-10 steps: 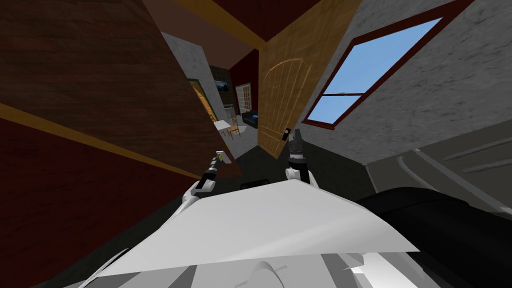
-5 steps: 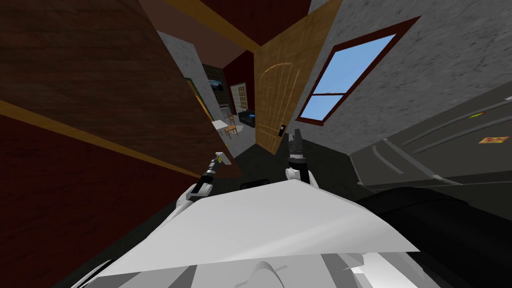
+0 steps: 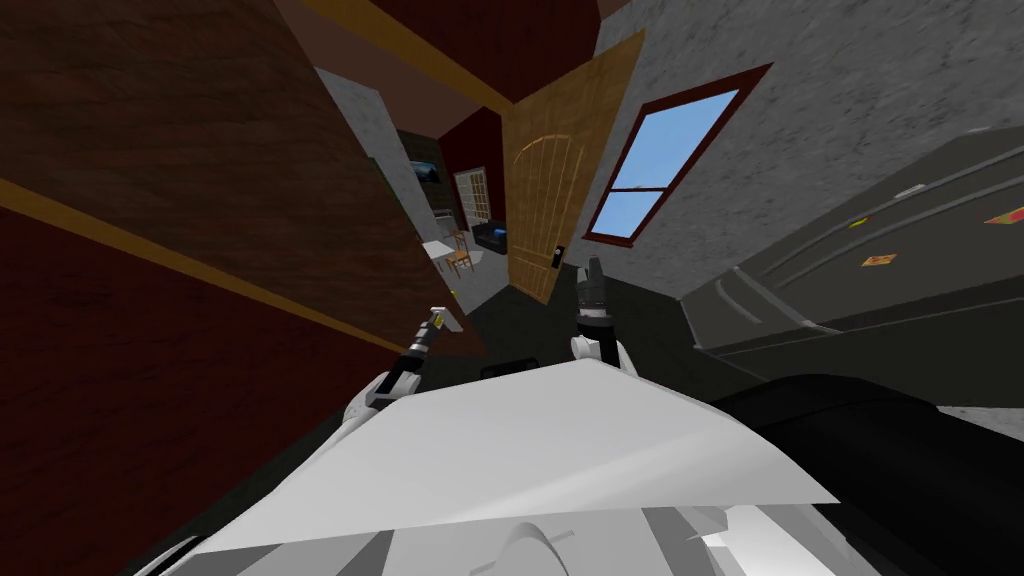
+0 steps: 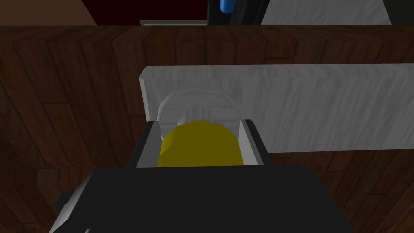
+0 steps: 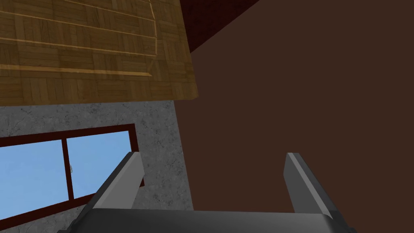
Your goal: Pull the door open
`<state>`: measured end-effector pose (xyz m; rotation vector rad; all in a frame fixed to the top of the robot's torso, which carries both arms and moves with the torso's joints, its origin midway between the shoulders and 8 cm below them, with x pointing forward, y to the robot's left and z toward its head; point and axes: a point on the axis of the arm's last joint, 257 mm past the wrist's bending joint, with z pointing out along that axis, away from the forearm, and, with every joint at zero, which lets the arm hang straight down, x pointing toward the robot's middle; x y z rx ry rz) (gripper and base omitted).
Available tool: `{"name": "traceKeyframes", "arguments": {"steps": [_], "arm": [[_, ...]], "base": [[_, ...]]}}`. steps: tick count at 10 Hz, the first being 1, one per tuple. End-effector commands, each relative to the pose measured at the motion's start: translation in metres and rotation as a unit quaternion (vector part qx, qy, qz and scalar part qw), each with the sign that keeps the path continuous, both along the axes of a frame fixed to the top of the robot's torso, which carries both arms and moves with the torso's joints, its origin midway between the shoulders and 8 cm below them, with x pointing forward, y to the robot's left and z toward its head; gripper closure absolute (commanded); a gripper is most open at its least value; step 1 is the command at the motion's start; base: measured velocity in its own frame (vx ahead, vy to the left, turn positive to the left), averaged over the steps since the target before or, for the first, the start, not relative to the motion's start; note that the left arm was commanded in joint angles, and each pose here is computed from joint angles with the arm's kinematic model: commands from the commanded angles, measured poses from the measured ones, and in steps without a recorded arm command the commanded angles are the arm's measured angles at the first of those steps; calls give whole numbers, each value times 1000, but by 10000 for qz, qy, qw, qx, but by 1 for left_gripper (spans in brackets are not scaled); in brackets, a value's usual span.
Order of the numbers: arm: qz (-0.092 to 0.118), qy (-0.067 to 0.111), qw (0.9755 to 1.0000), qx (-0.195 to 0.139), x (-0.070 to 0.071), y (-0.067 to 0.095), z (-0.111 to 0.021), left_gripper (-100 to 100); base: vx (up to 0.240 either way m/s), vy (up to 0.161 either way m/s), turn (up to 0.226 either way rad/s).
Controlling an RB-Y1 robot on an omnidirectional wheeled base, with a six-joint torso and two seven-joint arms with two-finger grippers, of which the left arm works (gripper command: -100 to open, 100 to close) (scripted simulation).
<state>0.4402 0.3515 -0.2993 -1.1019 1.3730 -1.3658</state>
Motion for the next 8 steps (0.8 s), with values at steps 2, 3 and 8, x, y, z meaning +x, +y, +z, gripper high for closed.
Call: {"name": "traceKeyframes", "arguments": {"steps": [2,3,8], "arm": [[-131,-20,9999,2,-9,1,1,100],[-157,-22,9999,2,-11,2,1,100],[-369,-28,9993,-4,-25,5,3,100]], "base": [[-209,89,-150],[-177,120,-90],[-179,119,-123]]}}
